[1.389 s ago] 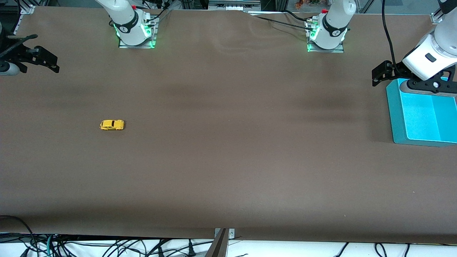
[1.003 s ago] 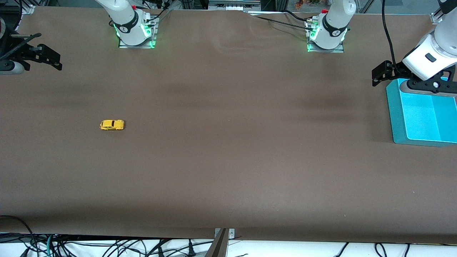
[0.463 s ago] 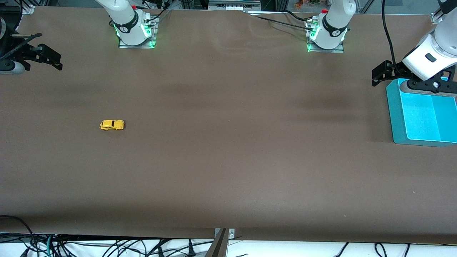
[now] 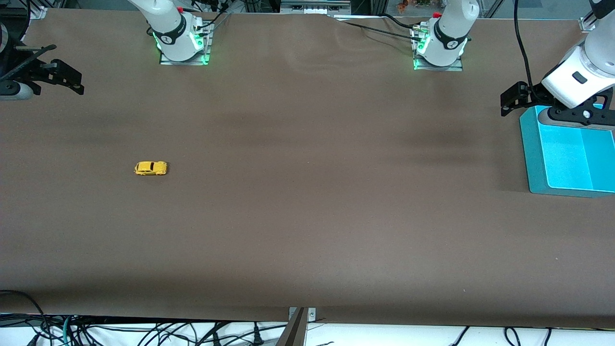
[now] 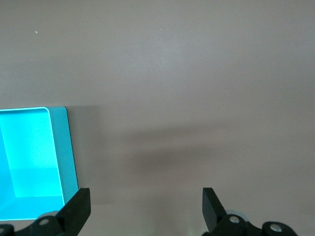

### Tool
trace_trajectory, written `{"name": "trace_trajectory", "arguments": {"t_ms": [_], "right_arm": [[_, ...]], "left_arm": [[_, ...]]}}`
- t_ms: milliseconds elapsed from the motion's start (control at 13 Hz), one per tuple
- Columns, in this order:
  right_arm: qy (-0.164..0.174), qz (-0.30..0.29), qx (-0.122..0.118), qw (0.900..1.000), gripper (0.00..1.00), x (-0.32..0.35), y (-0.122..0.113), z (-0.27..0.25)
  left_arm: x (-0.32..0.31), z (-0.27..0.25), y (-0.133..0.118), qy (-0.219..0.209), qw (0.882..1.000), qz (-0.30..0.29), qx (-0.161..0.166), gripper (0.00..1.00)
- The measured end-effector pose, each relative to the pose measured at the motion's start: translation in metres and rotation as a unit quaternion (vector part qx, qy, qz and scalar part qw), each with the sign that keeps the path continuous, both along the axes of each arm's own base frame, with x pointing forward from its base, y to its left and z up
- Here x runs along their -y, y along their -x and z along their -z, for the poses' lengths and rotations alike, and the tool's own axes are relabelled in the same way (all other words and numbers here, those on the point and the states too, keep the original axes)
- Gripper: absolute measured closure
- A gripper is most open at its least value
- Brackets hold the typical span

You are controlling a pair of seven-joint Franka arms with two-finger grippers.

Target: Wind and store yellow beetle car

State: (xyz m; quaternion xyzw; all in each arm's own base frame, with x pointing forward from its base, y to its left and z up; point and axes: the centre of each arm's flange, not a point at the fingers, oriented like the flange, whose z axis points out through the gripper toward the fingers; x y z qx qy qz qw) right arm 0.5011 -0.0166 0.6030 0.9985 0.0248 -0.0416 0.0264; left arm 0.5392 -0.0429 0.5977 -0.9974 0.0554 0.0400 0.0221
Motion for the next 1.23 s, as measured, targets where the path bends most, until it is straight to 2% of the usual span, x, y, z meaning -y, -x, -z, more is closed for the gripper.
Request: {"name": "trace_trajectory", "arguments": {"t_ms": [463, 1235], "right_arm": [[0.0, 0.0, 0.0, 1.0, 0.0, -0.0001, 0.0, 0.0], [-0.002, 0.001, -0.001, 1.0, 0.0, -0.0004, 0.0001, 0.0001]], "left_arm": [[-0.0004, 0.0019, 0.0029, -0.001, 1.0, -0.001, -0.013, 0.0], [-0.0004, 0.0022, 0.0032, -0.001, 1.0, -0.001, -0.014, 0.0]]}}
